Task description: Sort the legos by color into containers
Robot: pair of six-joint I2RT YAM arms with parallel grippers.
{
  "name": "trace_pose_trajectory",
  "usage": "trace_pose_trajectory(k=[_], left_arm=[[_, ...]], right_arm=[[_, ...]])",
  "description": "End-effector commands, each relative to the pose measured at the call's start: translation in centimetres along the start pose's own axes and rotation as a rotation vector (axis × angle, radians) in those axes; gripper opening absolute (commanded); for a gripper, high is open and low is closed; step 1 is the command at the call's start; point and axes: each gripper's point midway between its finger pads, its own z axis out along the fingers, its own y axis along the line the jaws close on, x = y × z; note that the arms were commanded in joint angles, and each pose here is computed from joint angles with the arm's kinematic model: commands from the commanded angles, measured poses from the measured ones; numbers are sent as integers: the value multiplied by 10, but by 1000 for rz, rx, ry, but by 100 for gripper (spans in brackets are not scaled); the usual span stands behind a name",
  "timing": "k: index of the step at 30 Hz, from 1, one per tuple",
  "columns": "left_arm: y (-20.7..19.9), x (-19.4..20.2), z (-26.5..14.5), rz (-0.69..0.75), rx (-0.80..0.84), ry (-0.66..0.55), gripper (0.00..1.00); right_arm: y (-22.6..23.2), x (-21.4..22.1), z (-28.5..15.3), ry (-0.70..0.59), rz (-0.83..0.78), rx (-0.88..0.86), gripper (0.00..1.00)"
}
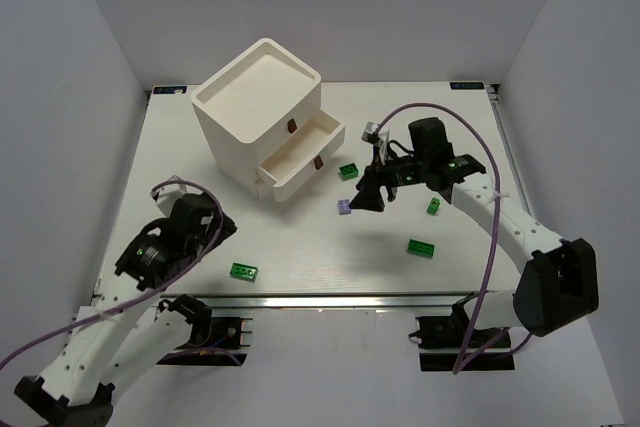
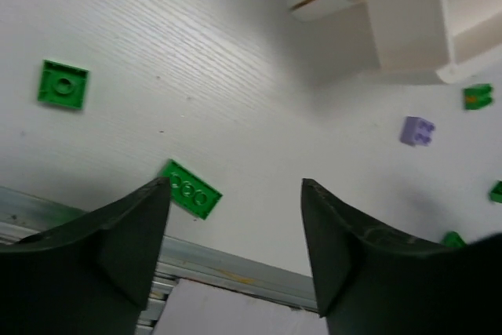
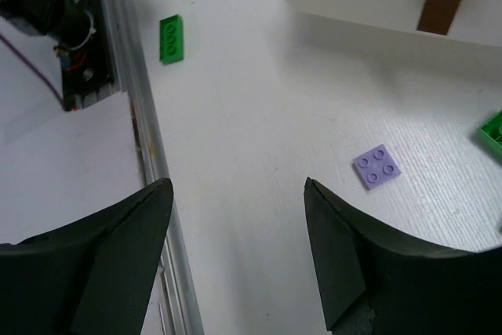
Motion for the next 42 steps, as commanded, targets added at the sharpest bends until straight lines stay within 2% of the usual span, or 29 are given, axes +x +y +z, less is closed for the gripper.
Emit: trace_pose_trajectory(k=[1, 4, 6, 12, 18, 26, 33, 37, 42], left_arm=[[20, -10, 4, -48, -204, -19, 81], [23, -7, 11, -96, -274, -10, 91], [23, -2, 16, -196, -260, -16, 94], [48, 19, 42, -356, -316, -46, 95], [65, 37, 70, -404, -428, -10, 96], [91, 27, 93, -476, -594, -20, 96], [109, 22, 106, -556, -661, 7, 96], [115, 13, 113, -555, -683, 15, 96], [126, 11, 118, -521, -735, 51, 91]], right_arm=[[28, -1, -18, 5, -75, -113, 73], [41, -7, -25, -19, -135, -176, 72], [44, -9, -31, -27, -150, -179, 73], [42, -9, -40, -57, -164, -147, 75], [40, -5, -45, -67, -146, -136, 75], [35, -6, -53, -93, -131, -118, 75], [31, -6, -61, -115, -115, -105, 74], [27, -7, -64, -125, -107, -98, 74], [24, -5, -65, -129, -90, -99, 74]])
